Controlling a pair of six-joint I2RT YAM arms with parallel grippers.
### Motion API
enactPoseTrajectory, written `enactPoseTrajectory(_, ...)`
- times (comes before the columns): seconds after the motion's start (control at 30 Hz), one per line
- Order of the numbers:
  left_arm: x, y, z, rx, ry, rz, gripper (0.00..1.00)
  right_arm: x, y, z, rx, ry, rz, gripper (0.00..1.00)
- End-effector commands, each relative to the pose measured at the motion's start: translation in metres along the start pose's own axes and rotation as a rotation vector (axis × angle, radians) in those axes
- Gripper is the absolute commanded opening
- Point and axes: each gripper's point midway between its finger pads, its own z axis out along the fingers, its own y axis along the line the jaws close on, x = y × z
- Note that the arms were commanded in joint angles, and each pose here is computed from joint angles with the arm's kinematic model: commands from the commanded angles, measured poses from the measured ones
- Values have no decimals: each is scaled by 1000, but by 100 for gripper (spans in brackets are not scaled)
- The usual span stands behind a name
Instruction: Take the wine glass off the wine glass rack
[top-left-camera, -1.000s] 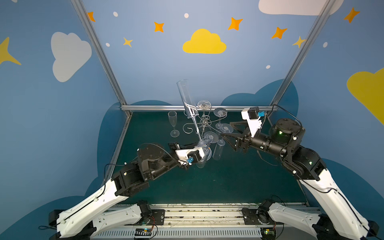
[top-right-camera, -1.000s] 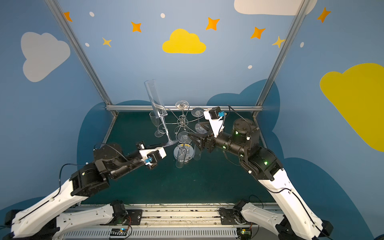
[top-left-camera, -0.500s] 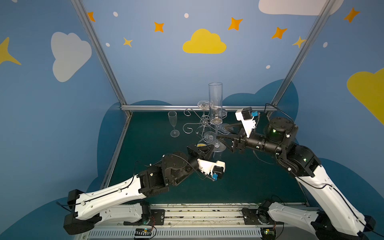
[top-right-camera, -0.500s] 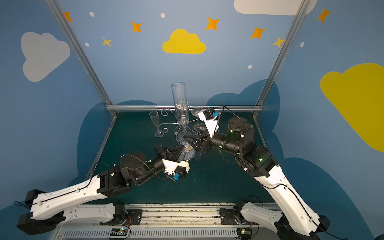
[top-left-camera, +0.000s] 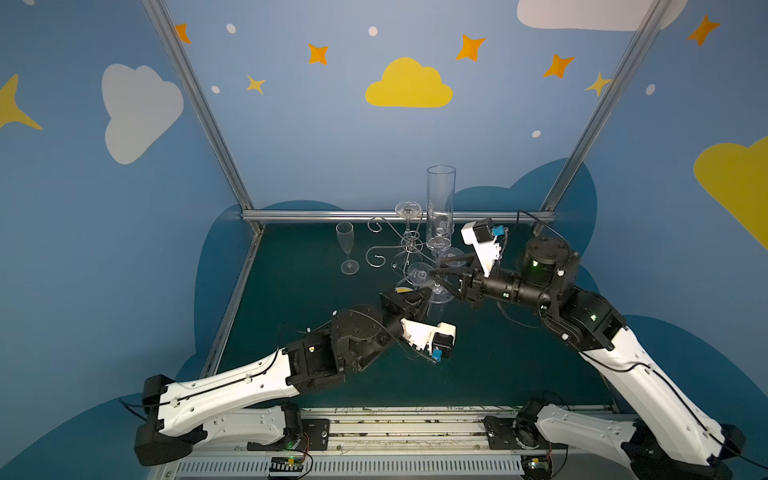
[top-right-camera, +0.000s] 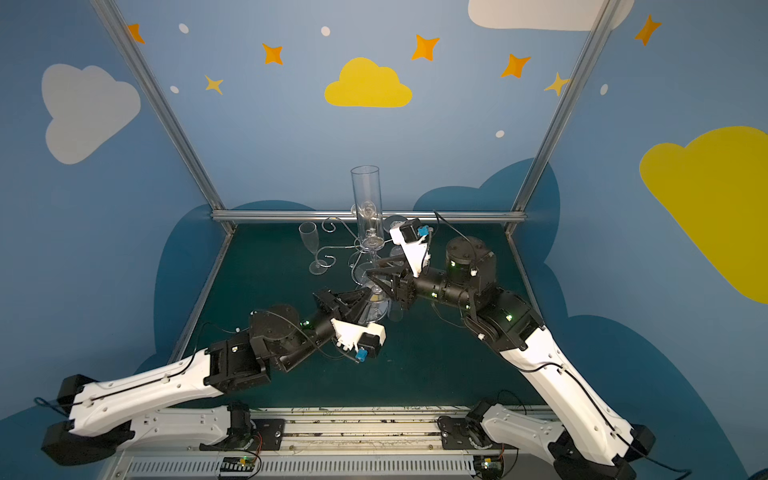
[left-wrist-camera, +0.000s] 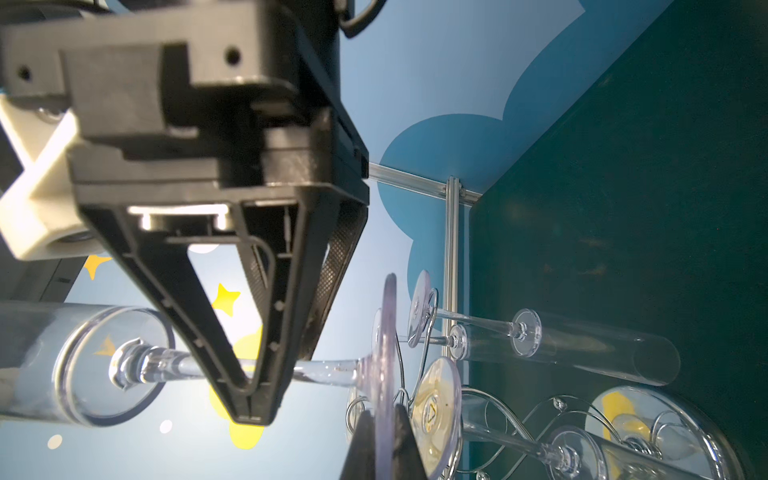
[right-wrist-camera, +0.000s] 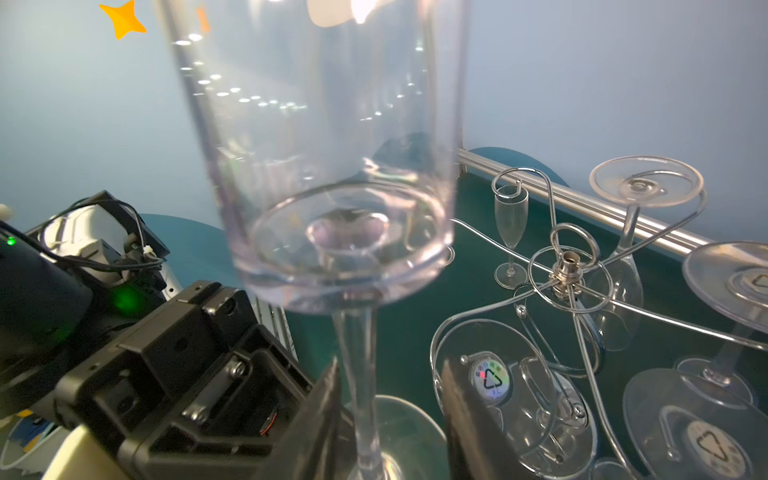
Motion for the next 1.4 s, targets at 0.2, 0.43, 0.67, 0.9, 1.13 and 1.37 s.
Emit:
enactPoseTrajectory(0.2,-7,17,2,-51,-12,-21,3,0,3,7,-30,-20,0,14)
enactPoseTrajectory(0.43,-8,21,-3,-64,-30,-69,25,-1,2,7,-25,-31,-14,0)
enactPoseTrajectory(0.67,-20,31,-17,-83,-104,-195,70,-4,2,4,-14,-41,-41,0)
enactPoseTrajectory(0.9,-30,71,-53,-38,-245,-658,80,5,0,4,-9,-22,-55,0)
enactPoseTrajectory(1.13,-17,100,-77,64,-319,-1080,83,14,8,4,-67,-16,-65,0)
enactPoseTrajectory(1.37,1,123,-78,164,-387,-1394,83,26,24,6,-146,26,-67,0)
